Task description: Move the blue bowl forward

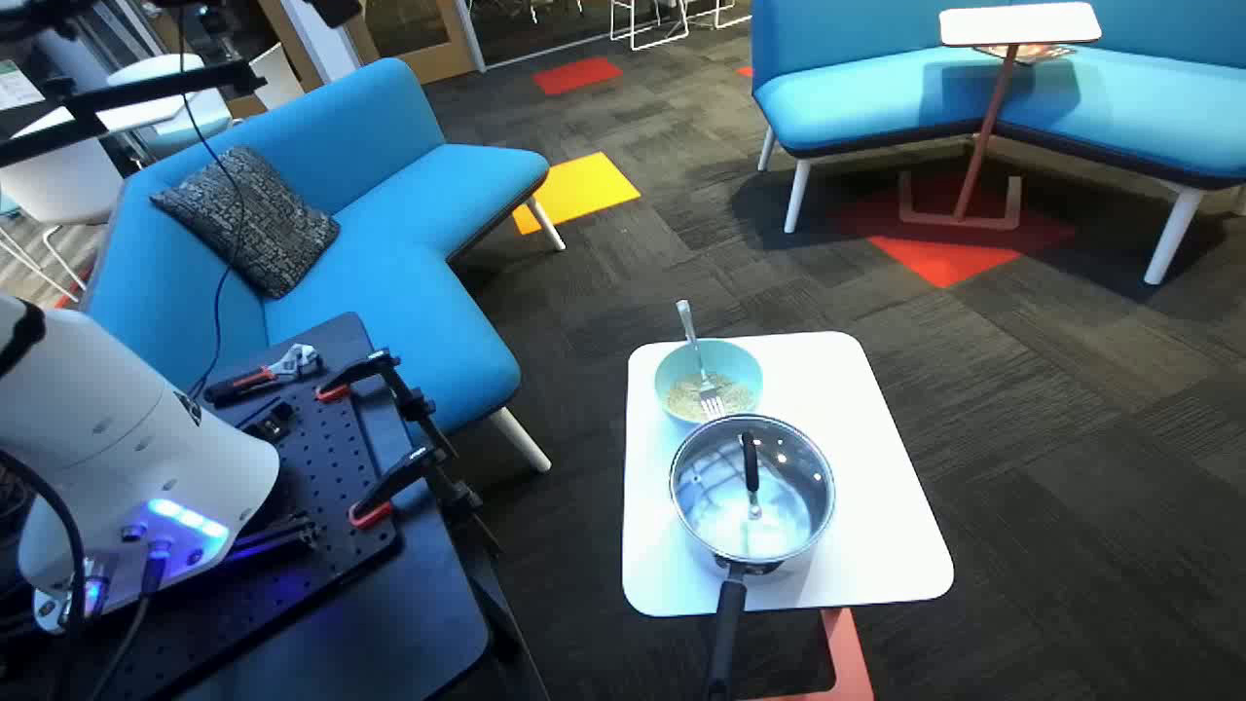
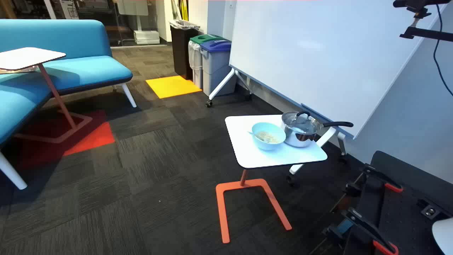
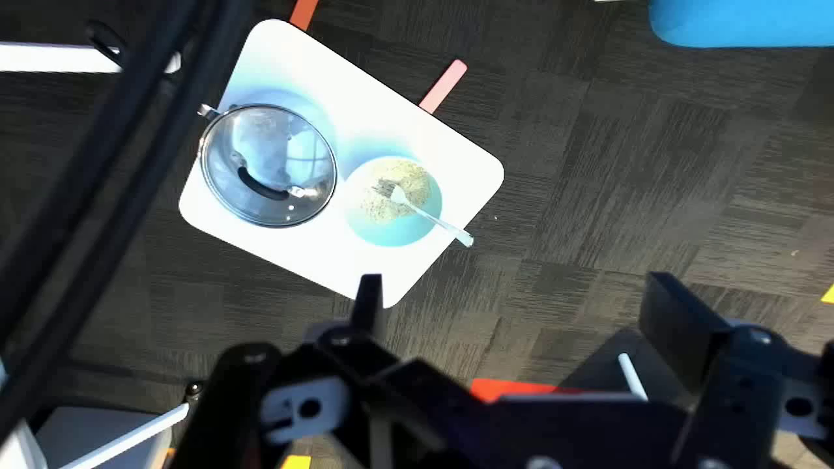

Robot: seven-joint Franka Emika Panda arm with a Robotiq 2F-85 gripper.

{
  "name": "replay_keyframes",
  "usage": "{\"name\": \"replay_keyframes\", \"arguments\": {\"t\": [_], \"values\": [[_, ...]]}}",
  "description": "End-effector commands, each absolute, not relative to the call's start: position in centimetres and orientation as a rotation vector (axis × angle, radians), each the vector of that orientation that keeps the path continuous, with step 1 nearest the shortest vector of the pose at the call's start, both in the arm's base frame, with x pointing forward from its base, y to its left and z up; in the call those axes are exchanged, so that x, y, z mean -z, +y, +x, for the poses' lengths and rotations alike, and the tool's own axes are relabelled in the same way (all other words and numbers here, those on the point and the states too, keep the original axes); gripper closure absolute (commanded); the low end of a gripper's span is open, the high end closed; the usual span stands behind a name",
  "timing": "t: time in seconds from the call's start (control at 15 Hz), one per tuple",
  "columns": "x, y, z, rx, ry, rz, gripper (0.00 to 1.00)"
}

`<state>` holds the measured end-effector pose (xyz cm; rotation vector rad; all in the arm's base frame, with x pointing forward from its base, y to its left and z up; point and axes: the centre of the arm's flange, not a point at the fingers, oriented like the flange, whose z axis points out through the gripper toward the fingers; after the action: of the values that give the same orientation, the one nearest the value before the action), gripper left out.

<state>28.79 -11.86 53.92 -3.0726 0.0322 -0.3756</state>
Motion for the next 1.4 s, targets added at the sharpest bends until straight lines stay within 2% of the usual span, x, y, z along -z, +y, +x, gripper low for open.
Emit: {"name": "replay_keyframes", "arguments": {"t": [0.0,0.6,1.07,1.33], "values": [[-53.9,-11.9,28.8,0.376,0.032,-3.073,0.0],[-53.2,-11.7,29.7,0.369,0.09,-3.095,0.0],[-42.0,-9.8,37.5,0.405,0.687,-3.025,0.0],[-36.2,-9.0,39.5,0.286,0.993,-2.963,0.0]]}}
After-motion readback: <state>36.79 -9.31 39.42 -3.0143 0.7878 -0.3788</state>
